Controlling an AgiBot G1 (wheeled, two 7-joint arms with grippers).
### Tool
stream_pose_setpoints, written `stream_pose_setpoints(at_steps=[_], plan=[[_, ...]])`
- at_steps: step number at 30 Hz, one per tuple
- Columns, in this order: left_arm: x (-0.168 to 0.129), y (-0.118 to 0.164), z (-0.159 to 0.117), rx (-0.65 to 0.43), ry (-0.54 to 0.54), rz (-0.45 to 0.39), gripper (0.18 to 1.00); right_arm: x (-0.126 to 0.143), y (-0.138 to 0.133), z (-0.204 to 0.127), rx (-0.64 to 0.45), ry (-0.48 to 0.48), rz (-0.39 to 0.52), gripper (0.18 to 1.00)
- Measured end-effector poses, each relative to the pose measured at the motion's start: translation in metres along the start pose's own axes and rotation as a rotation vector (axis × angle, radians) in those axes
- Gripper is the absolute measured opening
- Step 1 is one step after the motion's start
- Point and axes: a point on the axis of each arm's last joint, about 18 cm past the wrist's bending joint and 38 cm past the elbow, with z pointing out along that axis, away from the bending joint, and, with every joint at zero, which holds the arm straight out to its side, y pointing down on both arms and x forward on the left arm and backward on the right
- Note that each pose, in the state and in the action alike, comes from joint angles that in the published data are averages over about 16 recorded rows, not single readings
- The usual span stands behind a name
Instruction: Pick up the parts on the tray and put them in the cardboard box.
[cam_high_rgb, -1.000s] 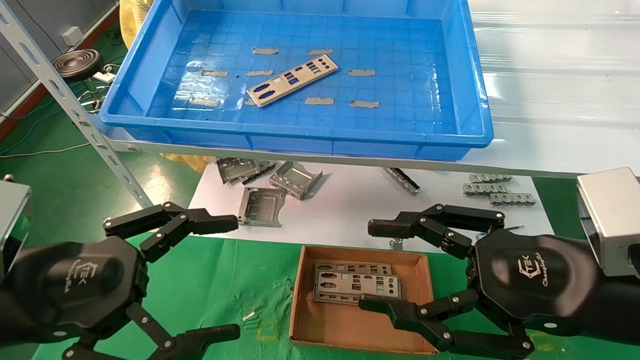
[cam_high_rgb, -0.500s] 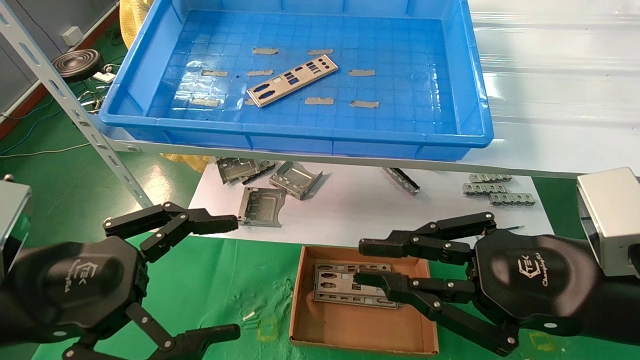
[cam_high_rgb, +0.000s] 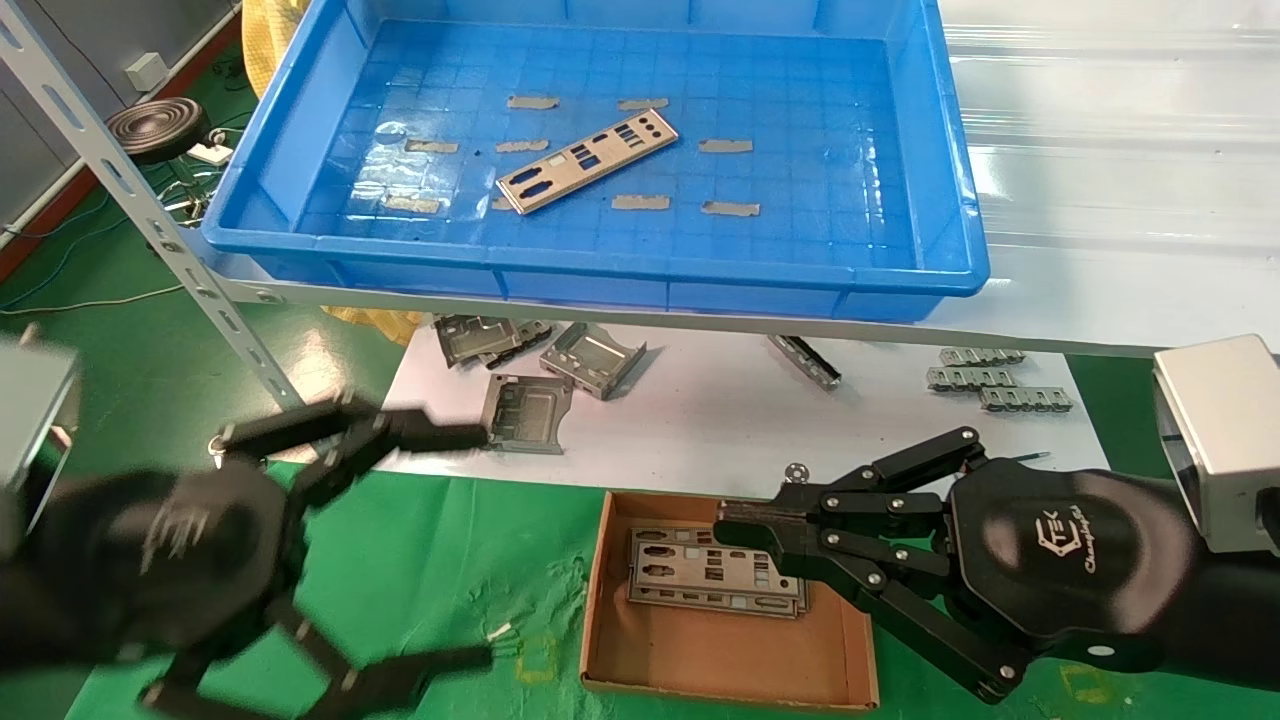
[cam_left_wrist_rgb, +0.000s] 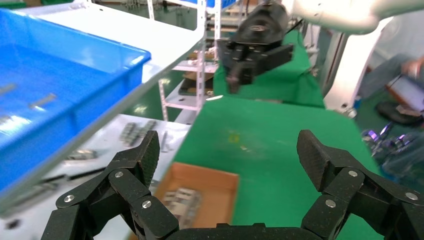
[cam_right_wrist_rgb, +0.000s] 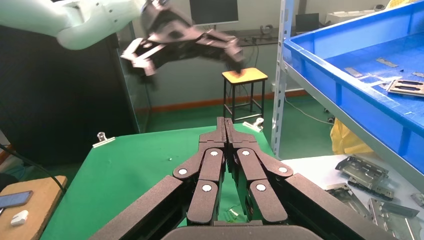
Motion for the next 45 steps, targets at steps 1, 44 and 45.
stream_pose_setpoints(at_steps=[1,44,45], plan=[[-0.007,-0.004,0.003,-0.004,-0.007,0.011,1.001,0.0,0.0,0.0,0.0,0.0,0.0,0.215],[-0.231,-0.041,0.141,-0.4,-0.471,0.06,1.001,0.0,0.0,0.0,0.0,0.0,0.0,0.335],[-0.231,-0.041,0.142,-0.397,-0.472,0.053,1.001,0.0,0.0,0.0,0.0,0.0,0.0,0.355]])
